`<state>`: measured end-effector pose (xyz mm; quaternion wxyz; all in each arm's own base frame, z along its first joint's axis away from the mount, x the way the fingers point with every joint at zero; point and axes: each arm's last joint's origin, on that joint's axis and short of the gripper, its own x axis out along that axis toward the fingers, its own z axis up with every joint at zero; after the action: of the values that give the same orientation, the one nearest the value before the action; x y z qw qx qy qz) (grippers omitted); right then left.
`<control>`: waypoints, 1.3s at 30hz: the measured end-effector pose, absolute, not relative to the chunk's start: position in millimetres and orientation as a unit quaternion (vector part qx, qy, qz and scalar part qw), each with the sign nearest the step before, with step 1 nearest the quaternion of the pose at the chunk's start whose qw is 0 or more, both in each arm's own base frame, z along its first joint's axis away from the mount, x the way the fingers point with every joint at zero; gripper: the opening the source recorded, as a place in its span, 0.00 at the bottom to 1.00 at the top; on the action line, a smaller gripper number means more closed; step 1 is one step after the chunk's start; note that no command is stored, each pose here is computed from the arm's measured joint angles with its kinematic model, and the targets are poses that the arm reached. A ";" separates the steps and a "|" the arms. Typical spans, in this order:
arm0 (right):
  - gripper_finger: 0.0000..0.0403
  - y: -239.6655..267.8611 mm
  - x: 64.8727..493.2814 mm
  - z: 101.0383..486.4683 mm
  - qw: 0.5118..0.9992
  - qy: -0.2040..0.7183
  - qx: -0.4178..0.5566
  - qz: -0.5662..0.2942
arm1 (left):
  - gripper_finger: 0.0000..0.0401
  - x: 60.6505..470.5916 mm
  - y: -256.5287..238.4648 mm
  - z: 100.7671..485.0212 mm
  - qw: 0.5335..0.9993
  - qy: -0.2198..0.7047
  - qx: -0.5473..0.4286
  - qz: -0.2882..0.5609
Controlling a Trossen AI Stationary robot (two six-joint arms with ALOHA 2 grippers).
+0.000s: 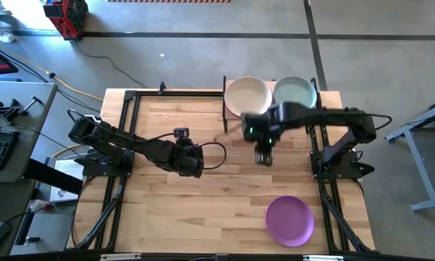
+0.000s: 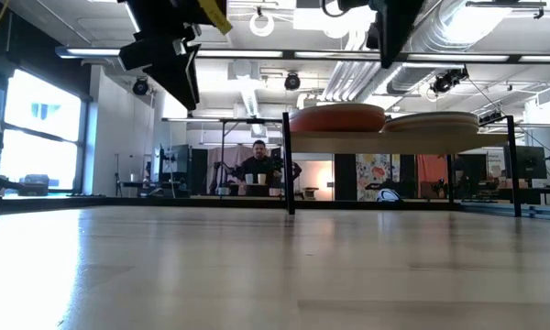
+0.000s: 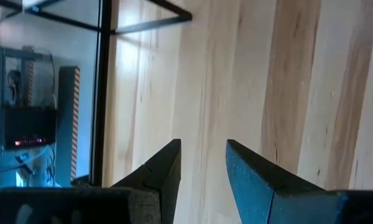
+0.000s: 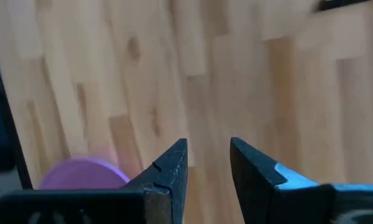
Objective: Place and stack plates onto a shelf
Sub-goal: Stack the violet plate into the white plate on the shelf
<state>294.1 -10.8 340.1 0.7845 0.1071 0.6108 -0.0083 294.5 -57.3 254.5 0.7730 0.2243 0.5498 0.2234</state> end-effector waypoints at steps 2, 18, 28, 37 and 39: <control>0.24 6.9 295.7 328.7 0.780 0.619 0.093 0.010 | 0.29 293.3 -57.0 254.3 0.771 0.552 0.219 0.229; 0.24 96.7 272.7 228.3 0.737 0.670 0.066 0.053 | 0.29 291.6 -57.5 253.2 0.770 0.564 0.201 0.221; 0.24 126.6 252.6 211.6 0.721 0.688 0.043 0.069 | 0.29 293.2 -57.8 253.5 0.775 0.557 0.198 0.222; 0.24 144.8 248.0 212.0 0.741 0.666 0.011 0.087 | 0.29 295.2 -58.4 253.8 0.782 0.549 0.193 0.223; 0.24 146.8 247.9 212.2 0.745 0.661 0.009 0.089 | 0.29 295.2 -58.4 253.9 0.782 0.549 0.193 0.223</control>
<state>247.9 146.8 212.2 0.7446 0.0085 0.6615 0.0893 295.2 -58.4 253.9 0.7823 0.1929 0.5488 0.2229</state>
